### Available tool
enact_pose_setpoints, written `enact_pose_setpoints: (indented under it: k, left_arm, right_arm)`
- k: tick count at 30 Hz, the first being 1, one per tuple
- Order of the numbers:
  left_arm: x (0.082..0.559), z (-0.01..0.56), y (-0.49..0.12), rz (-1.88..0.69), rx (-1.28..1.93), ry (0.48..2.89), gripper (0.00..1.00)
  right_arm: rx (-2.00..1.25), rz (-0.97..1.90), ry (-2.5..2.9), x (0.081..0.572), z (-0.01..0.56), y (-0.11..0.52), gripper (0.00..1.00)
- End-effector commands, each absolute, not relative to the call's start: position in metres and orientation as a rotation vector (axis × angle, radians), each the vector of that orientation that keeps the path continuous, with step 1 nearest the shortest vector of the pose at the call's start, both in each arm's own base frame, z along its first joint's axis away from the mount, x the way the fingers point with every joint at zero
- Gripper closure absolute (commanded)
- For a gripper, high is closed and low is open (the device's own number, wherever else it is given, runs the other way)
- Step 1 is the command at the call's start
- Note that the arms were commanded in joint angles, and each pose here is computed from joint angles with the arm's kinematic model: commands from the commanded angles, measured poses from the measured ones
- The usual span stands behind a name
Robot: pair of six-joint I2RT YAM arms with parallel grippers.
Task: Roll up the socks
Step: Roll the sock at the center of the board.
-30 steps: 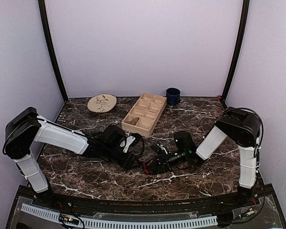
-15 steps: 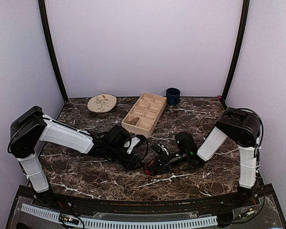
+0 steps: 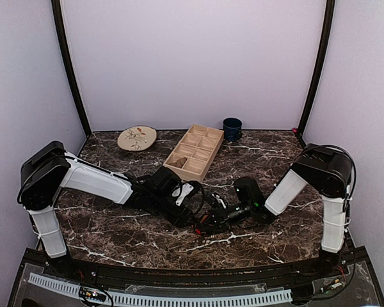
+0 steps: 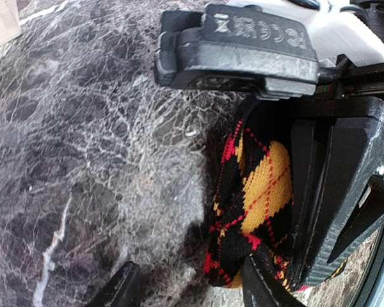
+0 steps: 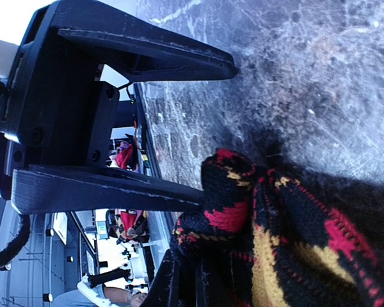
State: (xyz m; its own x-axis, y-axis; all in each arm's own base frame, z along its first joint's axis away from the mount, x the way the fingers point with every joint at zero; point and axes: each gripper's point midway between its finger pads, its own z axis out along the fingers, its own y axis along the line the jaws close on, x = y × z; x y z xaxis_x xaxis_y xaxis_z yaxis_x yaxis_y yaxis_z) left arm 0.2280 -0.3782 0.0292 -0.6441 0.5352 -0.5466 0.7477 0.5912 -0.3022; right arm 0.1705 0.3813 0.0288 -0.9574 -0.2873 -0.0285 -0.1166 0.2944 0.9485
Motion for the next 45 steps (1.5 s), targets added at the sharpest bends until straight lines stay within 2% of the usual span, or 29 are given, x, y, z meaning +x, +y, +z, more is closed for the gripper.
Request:
enact_pose_setpoints:
  k: [1, 9, 28, 45]
  left_arm:
    - [0.223, 0.027, -0.385, -0.74, 1.072, 2.428, 0.43]
    - [0.221, 0.009, -0.387, -0.683, 1.074, 2.494, 0.44]
    - [0.207, -0.032, -0.365, -0.561, 0.998, 2.697, 0.47]
    - [0.203, -0.049, -0.355, -0.467, 0.959, 2.823, 0.49]
  right_arm:
    - [0.131, -1.29, -2.539, 0.145, -0.047, 0.338, 0.96]
    - [0.169, -1.206, -2.615, 0.151, -0.051, 0.333, 0.94]
    - [0.227, -1.075, -2.77, 0.168, -0.041, 0.324, 0.78]
    - [0.243, -0.985, -2.905, 0.182, -0.033, 0.305, 0.71]
